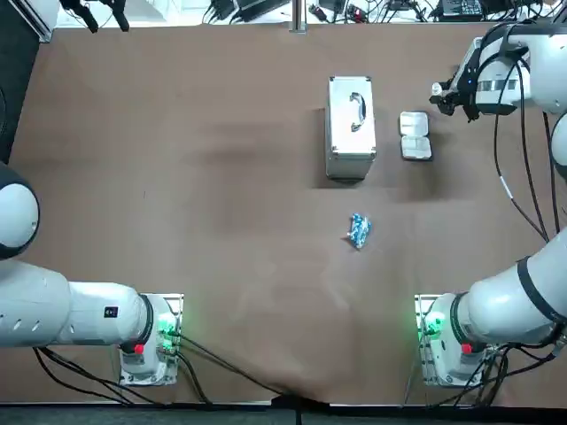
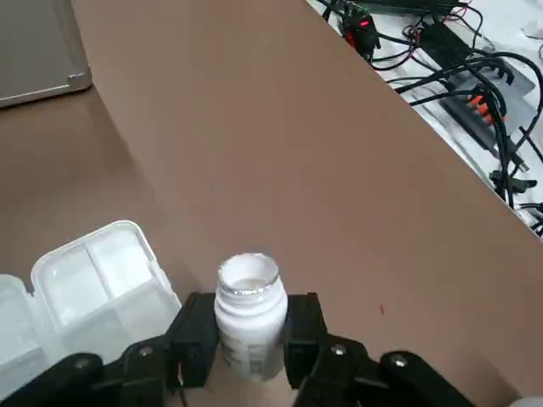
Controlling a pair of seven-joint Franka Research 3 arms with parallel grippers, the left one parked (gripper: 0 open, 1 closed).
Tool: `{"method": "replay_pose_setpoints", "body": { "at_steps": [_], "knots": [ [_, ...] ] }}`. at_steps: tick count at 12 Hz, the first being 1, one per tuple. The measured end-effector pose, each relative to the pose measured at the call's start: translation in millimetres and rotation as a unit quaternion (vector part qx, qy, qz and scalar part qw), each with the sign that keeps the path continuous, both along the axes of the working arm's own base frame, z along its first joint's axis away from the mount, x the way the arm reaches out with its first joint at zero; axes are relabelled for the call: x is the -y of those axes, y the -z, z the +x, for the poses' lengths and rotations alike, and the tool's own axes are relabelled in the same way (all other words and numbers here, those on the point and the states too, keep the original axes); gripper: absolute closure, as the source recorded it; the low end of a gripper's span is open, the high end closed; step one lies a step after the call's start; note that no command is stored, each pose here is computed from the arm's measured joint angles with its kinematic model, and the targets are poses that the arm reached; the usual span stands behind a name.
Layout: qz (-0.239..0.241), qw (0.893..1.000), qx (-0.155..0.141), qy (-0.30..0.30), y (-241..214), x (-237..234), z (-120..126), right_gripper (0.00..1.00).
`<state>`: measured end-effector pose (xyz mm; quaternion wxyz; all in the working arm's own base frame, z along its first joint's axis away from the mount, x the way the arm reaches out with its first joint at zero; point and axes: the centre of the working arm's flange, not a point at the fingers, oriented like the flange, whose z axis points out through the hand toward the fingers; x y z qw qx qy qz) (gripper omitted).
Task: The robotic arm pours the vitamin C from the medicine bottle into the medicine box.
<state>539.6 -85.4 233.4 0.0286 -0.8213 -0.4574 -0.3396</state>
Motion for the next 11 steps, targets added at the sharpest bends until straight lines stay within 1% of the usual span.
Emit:
{"method": "replay_pose_setpoints", "body": {
  "at_steps": [3, 5, 6, 8, 10, 11],
  "knots": [
    [-0.008, 0.999, -0.001, -0.032, -2, -3, 3, 0.56],
    [-0.008, 0.999, -0.010, -0.052, -4, -6, 5, 0.56],
    [-0.004, 0.998, -0.021, -0.058, -7, -8, 7, 0.56],
    [-0.001, 0.997, -0.055, -0.061, -18, -13, 14, 0.56],
    [-0.009, 0.995, -0.087, -0.051, -32, -16, 21, 0.56],
    [-0.015, 0.994, -0.097, -0.046, -39, -17, 24, 0.56]
  ]
}}
